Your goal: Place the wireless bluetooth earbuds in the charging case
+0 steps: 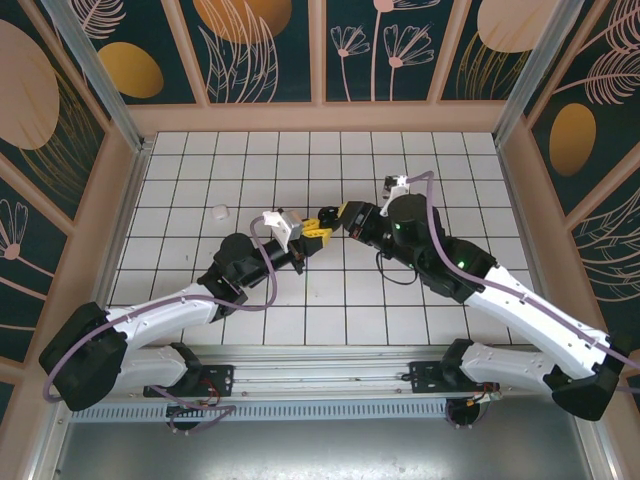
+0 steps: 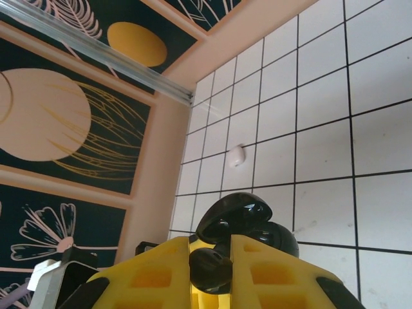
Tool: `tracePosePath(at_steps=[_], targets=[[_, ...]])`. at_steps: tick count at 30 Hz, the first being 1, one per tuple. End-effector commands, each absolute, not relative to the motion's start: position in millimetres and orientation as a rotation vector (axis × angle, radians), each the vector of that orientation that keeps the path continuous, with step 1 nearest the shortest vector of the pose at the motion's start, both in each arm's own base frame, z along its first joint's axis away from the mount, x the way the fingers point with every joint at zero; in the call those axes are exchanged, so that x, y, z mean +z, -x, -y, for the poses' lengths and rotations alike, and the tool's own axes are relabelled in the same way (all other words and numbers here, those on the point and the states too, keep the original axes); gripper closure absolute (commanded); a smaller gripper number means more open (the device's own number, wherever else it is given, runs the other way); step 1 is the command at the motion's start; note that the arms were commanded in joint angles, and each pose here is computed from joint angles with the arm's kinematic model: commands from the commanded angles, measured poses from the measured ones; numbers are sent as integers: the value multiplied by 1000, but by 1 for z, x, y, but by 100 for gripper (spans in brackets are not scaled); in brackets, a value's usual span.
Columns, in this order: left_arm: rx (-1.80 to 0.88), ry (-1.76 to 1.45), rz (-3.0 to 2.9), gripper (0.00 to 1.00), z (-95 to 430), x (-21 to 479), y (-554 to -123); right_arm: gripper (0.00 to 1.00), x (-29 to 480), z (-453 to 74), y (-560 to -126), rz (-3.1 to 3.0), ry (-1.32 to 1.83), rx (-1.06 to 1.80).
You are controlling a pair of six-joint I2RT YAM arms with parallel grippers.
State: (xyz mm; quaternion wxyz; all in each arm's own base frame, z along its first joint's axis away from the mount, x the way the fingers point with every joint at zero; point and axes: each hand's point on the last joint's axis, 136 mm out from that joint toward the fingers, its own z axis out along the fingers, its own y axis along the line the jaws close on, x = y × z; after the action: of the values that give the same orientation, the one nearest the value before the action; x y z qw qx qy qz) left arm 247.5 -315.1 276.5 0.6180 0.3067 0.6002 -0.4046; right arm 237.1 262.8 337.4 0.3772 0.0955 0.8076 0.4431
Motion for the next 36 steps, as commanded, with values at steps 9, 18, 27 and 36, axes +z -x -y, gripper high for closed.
tracePosePath(at_steps=[9,18,27,36], targets=[[-950,-727,-1298,100,318,289,-242,84,334,-275,-247,-2037,-288,1241],[-933,-728,-1300,100,318,286,-244,84,327,-285,-251,-2063,-292,1273],[-918,-724,-1294,100,316,288,-245,86,310,-285,-250,-2116,-313,1245],[-908,-714,-1290,100,313,290,-244,86,304,-274,-248,-2125,-346,1194]])
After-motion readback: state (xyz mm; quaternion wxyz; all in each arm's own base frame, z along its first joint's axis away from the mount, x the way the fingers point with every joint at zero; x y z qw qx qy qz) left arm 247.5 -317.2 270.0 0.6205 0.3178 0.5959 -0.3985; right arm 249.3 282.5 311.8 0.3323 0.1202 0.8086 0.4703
